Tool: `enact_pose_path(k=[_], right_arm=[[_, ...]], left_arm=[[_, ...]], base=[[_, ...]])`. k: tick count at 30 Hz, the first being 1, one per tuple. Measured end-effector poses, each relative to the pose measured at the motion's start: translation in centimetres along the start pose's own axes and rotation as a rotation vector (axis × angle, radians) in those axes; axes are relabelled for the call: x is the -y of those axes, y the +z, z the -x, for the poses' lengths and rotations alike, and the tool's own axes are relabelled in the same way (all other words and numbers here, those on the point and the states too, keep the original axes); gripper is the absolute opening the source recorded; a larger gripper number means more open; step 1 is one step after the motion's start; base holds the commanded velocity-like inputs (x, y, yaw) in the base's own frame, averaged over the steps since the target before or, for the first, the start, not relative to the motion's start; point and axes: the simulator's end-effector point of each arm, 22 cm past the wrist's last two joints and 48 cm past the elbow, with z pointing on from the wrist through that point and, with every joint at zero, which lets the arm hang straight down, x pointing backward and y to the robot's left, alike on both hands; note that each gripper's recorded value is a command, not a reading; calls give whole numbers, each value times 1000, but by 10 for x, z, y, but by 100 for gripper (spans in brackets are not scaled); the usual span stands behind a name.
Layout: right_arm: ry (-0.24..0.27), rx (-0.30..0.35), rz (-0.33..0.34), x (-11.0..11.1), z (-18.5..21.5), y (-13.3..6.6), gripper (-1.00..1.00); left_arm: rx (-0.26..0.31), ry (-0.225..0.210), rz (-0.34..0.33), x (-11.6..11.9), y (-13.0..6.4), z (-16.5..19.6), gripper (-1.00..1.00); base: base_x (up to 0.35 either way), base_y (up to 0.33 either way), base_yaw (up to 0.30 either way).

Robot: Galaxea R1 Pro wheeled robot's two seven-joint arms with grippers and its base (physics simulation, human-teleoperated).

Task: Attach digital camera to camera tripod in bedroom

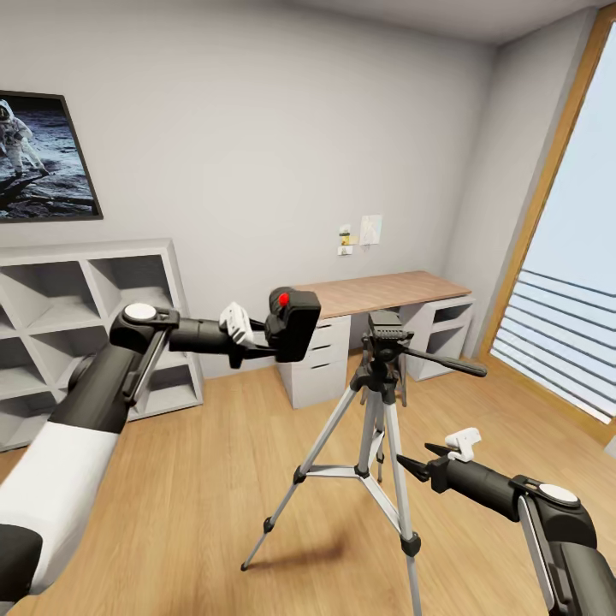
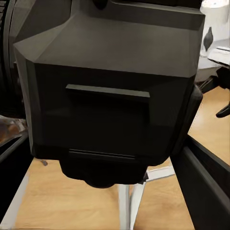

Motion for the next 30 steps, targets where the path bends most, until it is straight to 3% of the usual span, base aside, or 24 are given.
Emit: enact_pose_path(k=[6,25,30], right_arm=[[0,0,0,0,0,0,100],[0,0,0,0,0,0,100],[-4,-1,-15,4,1,1,100]], left_arm=[[0,-36,32,-4,0,-14,-100],[0,-36,32,-4,0,-14,-100],[16,8,40,-11,-4,0,-100]], base=[[0,0,0],[0,0,0],[0,0,0]])
